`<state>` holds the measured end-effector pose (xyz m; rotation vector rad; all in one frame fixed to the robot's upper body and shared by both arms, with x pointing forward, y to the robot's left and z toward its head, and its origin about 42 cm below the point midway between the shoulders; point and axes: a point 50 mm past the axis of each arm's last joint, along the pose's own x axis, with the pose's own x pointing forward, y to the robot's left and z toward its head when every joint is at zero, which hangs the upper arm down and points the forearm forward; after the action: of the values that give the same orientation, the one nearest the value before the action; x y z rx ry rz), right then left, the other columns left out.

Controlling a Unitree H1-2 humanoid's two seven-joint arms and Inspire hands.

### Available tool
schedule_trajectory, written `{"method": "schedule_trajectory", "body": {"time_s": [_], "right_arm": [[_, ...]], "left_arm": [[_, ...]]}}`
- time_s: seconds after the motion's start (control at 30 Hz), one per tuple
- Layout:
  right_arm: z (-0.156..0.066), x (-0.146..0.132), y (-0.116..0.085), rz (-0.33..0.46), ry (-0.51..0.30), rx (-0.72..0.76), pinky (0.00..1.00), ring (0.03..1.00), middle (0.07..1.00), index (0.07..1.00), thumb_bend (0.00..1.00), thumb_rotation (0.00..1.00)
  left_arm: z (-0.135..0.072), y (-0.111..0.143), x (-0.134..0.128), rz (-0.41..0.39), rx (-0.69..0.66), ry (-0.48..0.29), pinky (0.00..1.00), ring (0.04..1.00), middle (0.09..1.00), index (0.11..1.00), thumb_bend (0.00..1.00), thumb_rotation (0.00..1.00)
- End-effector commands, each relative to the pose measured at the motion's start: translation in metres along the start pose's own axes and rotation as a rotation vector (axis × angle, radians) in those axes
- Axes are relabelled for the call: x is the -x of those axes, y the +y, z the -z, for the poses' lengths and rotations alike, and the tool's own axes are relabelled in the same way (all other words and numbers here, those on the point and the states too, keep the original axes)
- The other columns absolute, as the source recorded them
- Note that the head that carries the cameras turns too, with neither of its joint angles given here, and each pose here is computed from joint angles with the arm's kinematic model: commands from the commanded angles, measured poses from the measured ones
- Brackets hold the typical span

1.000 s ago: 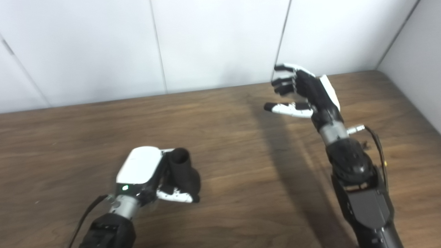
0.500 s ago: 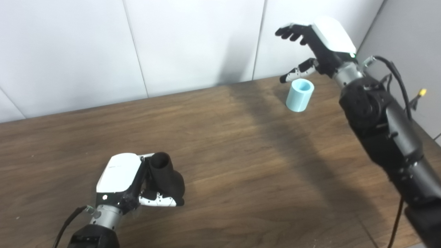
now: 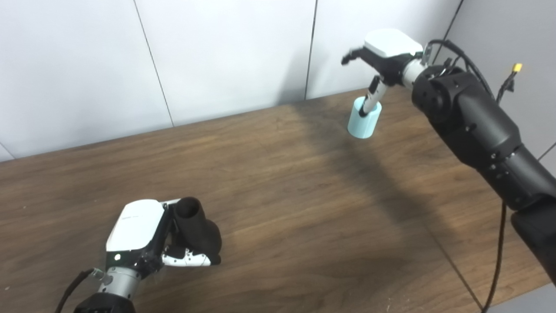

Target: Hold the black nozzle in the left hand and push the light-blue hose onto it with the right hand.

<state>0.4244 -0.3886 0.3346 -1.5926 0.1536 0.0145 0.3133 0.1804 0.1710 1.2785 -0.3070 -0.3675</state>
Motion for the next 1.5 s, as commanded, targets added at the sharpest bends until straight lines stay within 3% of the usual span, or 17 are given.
{"method": "schedule_trajectory", "body": {"time_s": [0.0, 0.13, 0.47, 0.63, 0.93, 1.1, 1.23, 1.27, 1.3, 1.37, 1.47], "right_arm": [[0.007, -0.005, -0.028, 0.065, 0.021, 0.017, 0.87, 0.905, 0.870, 0.802, 1.00, 0.24], [0.013, -0.020, -0.012, 0.012, 0.069, -0.021, 0.88, 0.917, 0.889, 0.826, 1.00, 0.24], [0.016, -0.039, 0.017, -0.046, 0.075, -0.046, 0.83, 0.936, 0.874, 0.817, 1.00, 0.22], [0.017, -0.041, 0.025, -0.012, 0.051, -0.077, 0.71, 0.831, 0.840, 0.795, 1.00, 0.19], [0.016, -0.042, 0.030, 0.036, 0.028, -0.124, 0.66, 0.793, 0.813, 0.768, 1.00, 0.12], [0.016, -0.039, 0.030, 0.044, -0.005, -0.113, 0.62, 0.673, 0.712, 0.706, 0.89, 0.04], [0.014, -0.037, 0.030, 0.048, -0.004, -0.110, 0.51, 0.543, 0.599, 0.637, 0.83, 0.00], [0.014, -0.037, 0.030, 0.049, -0.003, -0.108, 0.49, 0.517, 0.532, 0.583, 0.68, 0.00], [0.013, -0.036, 0.030, 0.049, -0.003, -0.099, 0.47, 0.504, 0.498, 0.555, 0.61, 0.00], [0.013, -0.035, 0.029, 0.046, 0.005, -0.073, 0.43, 0.472, 0.460, 0.530, 0.54, 0.00], [0.013, -0.033, 0.027, 0.039, 0.008, -0.040, 0.34, 0.410, 0.425, 0.521, 0.53, 0.00]], "left_arm": [[0.003, 0.005, 0.004, 0.001, -0.018, 0.006, 0.42, 0.464, 0.469, 0.490, 0.51, 0.00], [0.003, 0.005, 0.006, 0.007, -0.021, 0.008, 0.42, 0.464, 0.478, 0.488, 0.51, 0.00], [0.003, 0.005, 0.007, 0.015, -0.033, 0.010, 0.43, 0.465, 0.488, 0.485, 0.51, 0.00], [0.005, 0.005, 0.007, 0.011, -0.032, 0.013, 0.43, 0.465, 0.488, 0.484, 0.51, 0.00], [0.004, 0.006, 0.007, 0.014, -0.036, 0.011, 0.42, 0.465, 0.485, 0.486, 0.51, 0.00], [0.003, 0.006, 0.008, 0.020, -0.032, 0.012, 0.43, 0.465, 0.486, 0.485, 0.51, 0.00], [0.004, 0.006, 0.008, 0.024, -0.042, 0.010, 0.42, 0.498, 0.478, 0.483, 0.50, 0.00], [0.004, 0.006, 0.008, 0.024, -0.042, 0.010, 0.42, 0.500, 0.479, 0.482, 0.50, 0.00], [0.004, 0.006, 0.008, 0.024, -0.042, 0.012, 0.43, 0.501, 0.480, 0.482, 0.50, 0.00], [0.004, 0.006, 0.008, 0.024, -0.039, 0.012, 0.43, 0.504, 0.481, 0.480, 0.50, 0.00], [0.005, 0.007, 0.008, 0.018, -0.036, 0.007, 0.42, 0.501, 0.481, 0.480, 0.50, 0.00]]}}
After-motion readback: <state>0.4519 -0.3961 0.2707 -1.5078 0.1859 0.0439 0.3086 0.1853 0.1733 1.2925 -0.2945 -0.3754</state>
